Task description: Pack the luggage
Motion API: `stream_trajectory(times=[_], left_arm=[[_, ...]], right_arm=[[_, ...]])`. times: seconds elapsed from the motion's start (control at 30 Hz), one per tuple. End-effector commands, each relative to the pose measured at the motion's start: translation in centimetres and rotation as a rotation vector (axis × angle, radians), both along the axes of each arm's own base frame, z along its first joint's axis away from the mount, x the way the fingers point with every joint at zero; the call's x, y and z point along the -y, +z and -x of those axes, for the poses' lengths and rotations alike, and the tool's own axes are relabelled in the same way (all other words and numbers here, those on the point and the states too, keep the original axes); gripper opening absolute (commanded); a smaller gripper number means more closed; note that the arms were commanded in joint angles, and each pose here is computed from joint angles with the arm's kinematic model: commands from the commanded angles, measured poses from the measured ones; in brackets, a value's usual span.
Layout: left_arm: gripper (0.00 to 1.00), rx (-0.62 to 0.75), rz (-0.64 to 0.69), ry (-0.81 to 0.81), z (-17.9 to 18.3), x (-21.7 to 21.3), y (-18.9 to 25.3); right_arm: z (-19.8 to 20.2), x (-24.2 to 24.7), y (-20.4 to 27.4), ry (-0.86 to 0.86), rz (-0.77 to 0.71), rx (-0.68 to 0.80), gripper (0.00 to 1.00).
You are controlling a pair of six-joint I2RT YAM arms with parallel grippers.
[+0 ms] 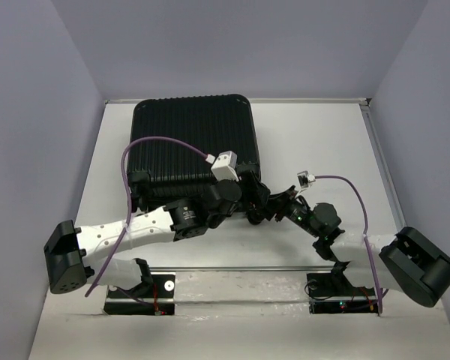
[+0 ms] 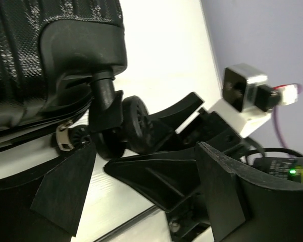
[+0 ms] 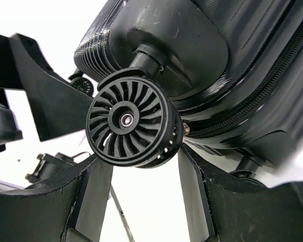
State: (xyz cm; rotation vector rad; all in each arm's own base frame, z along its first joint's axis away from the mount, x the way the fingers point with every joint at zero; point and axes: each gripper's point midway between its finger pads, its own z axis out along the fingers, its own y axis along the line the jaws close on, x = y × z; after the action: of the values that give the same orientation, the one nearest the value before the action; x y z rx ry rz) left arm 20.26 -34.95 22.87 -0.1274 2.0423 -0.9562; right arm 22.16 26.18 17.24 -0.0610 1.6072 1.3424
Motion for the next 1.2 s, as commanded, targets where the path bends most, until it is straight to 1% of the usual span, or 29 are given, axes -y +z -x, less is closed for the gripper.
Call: stream_trajectory(times=[0.0, 0.07, 0.13, 0.17, 0.2, 0.27, 0.43, 0.53, 0.57, 0.67, 0.9, 0.93, 0.97, 1.0, 1.03, 1.07, 1.1, 1.13, 1.17], left_arm=[[0.9, 0.058, -0.162, -0.005, -0.3, -0.9, 0.7], [0.9, 0.052, -0.208, -0.037, -0.2, -0.4, 0.4], [0.91, 0.028, -0.255, -0.065, -0.1, 0.4, -0.9], [0.91, 0.021, -0.252, -0.079, 0.0, 0.9, -1.0], [0.91, 0.006, -0.261, -0.097, 0.1, 1.5, -1.9], [0.91, 0.007, -0.243, -0.1, 0.0, 2.3, -2.0], [0.9, 0.013, -0.242, -0.08, -0.7, 2.9, -2.1], [0.87, 0.019, -0.229, -0.039, -1.1, 2.3, -1.7], [0.84, 0.02, -0.222, -0.019, -1.2, 1.9, -1.9], [0.81, 0.036, -0.177, 0.0, -1.4, 1.6, -1.3], [0.61, 0.031, -0.158, 0.023, -2.0, 2.0, -1.8], [0.58, 0.038, -0.11, 0.032, -2.1, 2.3, -1.0], [0.5, 0.032, -0.102, 0.039, -2.0, 2.0, -1.7], [0.46, 0.032, -0.079, 0.049, -2.0, 1.9, -1.7], [0.41, 0.048, -0.002, 0.058, -2.1, 2.1, -0.4], [0.36, 0.032, 0.014, 0.065, -1.8, 1.7, -1.6], [0.33, 0.033, 0.047, 0.071, -1.7, 1.6, -1.5], [0.31, 0.05, 0.115, 0.076, -1.7, 1.6, -0.2], [0.25, 0.045, 0.13, 0.091, -1.7, 1.3, -0.8]], right_arm=[[-0.9, 0.3, 1.0, -0.044, 0.028, 0.052, 0.59], [-0.8, 0.4, 0.8, -0.041, 0.043, 0.048, 0.59], [-0.6, 0.4, 0.7, -0.039, 0.055, 0.044, 0.59], [-0.6, 0.5, 0.0, -0.04, 0.081, 0.024, 0.59], [-0.5, 0.7, 0.2, -0.043, 0.079, 0.03, 0.59], [-0.5, 1.0, -0.3, -0.057, 0.103, 0.02, 0.6], [-0.4, 1.3, 0.2, -0.065, 0.113, 0.035, 0.6], [-0.3, 1.5, 0.7, -0.066, 0.115, 0.049, 0.6], [-0.2, 1.5, 0.7, -0.065, 0.116, 0.048, 0.6], [0.0, 1.6, 0.3, -0.061, 0.122, 0.041, 0.6], [0.5, 2.0, -1.0, -0.061, 0.154, 0.006, 0.6], [0.5, 2.1, -1.0, -0.059, 0.155, 0.003, 0.6], [0.7, 2.1, -1.2, -0.051, 0.158, -0.002, 0.61], [0.8, 2.1, -1.3, -0.051, 0.158, -0.002, 0.62], [1.0, 2.2, -1.6, -0.048, 0.161, -0.008, 0.62], [1.1, 2.2, -1.8, -0.044, 0.163, -0.012, 0.62], [1.1, 2.2, -1.9, -0.041, 0.166, -0.013, 0.62], [1.1, 2.1, -2.2, -0.038, 0.173, -0.019, 0.62], [1.2, 2.0, -2.1, -0.028, 0.172, -0.012, 0.62]])
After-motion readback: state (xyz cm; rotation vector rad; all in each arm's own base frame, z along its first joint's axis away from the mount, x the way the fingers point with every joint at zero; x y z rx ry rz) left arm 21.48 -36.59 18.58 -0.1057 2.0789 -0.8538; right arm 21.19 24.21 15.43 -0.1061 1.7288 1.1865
